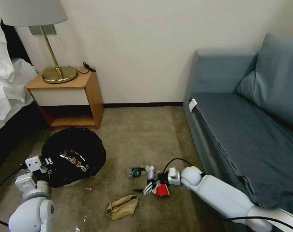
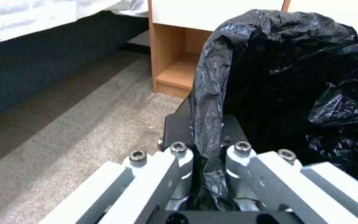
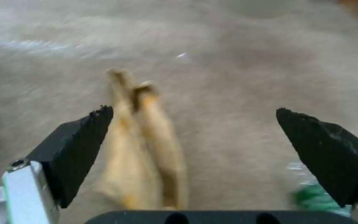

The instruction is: Pick up the trash bin, then pick up the garbage on the floor and place it into the trash bin.

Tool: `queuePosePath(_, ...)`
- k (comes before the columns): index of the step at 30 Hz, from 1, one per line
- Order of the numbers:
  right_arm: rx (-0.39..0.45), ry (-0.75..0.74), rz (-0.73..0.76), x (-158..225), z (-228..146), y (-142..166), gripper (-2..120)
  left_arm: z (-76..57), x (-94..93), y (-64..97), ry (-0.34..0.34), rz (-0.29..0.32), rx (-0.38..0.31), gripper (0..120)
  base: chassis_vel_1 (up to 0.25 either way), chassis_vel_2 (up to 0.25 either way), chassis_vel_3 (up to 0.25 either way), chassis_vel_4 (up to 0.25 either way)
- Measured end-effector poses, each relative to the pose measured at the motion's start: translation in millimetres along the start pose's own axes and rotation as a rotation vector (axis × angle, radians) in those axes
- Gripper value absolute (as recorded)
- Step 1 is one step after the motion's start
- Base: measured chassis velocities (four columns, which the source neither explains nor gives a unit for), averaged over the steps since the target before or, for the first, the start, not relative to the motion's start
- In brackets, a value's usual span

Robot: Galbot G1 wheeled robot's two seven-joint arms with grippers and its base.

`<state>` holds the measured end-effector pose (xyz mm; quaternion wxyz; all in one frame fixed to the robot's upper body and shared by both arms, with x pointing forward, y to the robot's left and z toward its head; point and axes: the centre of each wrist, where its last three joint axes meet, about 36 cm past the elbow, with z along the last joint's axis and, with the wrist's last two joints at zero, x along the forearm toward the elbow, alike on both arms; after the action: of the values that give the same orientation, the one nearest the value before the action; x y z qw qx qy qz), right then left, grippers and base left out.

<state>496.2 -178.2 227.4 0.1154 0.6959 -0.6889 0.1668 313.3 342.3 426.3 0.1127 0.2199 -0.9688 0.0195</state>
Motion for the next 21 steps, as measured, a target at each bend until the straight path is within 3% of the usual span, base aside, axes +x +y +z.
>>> queuePosePath(6,0.007,0.055,-0.124,-15.9,9.0,4.5,100,4.4,0.6,0.4,0.004,-0.003,0.0,4,0.0,0.0,0.0,0.0)
queuePosePath(21,0.047,0.081,-0.185,-66.7,15.9,4.5,100,6.0,-1.0,0.3,0.001,-0.011,0.003,4,0.0,0.0,0.0,0.0)
